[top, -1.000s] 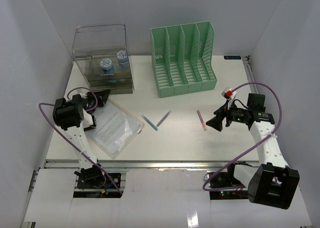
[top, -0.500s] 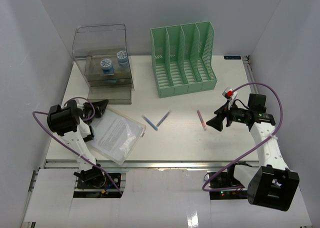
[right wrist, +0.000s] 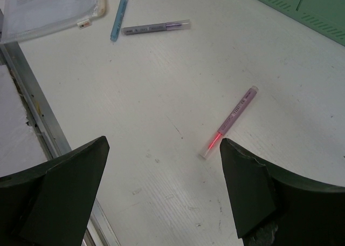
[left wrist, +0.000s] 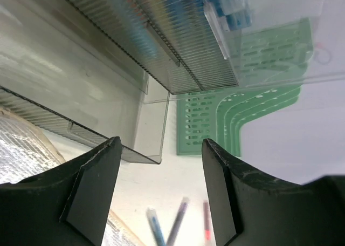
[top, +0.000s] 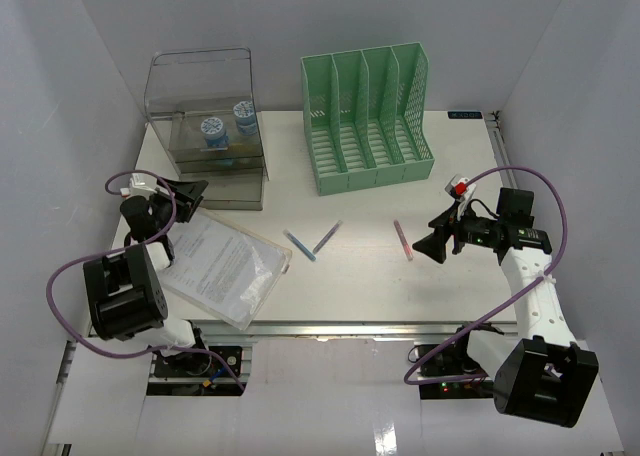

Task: Organize the desk

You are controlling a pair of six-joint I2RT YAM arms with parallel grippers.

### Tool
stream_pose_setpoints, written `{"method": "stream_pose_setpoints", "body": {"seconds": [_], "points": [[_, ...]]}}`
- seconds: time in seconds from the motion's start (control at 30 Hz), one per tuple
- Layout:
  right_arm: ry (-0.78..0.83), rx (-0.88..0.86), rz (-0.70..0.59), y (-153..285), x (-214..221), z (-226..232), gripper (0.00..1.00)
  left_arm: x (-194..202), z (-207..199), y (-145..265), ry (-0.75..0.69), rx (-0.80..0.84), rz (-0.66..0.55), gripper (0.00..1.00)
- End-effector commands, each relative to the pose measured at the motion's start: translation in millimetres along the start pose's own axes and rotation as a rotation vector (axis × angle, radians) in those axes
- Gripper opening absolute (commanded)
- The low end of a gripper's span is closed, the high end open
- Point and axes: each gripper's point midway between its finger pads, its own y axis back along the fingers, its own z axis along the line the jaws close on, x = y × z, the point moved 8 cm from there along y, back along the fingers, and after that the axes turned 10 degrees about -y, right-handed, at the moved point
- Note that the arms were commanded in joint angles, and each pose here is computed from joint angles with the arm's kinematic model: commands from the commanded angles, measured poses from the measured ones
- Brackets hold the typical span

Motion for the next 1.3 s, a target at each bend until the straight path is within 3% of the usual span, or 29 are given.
{"method": "stream_pose_setpoints", "body": {"seconds": [0.0, 0.23, 0.33, 0.47, 0.57, 0.77, 0.97, 1.27], "points": [[0.052, -0.009, -0.025, 4, -3, 6, 0.9, 5, 6, 17, -0.116, -0.144, 0.038, 0.72], [0.178, 0.03, -0.075, 5, 1, 8, 0.9, 39, -23, 31, -0.214, -0.099, 0.217, 0.73], [0.129, 0.006, -0.14, -1, 4, 10, 0.9, 68, -43, 29, -0.208, -0.136, 0.339, 0.73], [0.081, 0.006, -0.096, -7, 1, 2, 0.91, 108, -67, 27, -0.244, -0.188, 0.472, 0.72], [0.02, 0.13, -0.039, -8, -3, -13, 0.99, 128, -85, 29, -0.227, -0.241, 0.506, 0.72], [-0.153, 0.277, 0.016, -14, 10, -30, 0.9, 163, -118, 16, -0.257, -0.363, 0.561, 0.71], [-0.126, 0.334, -0.001, -9, 11, -31, 0.93, 196, -131, -13, -0.322, -0.591, 0.624, 0.71], [-0.109, 0.341, -0.016, -6, 9, -28, 0.95, 223, -133, -28, -0.35, -0.645, 0.661, 0.65]]}}
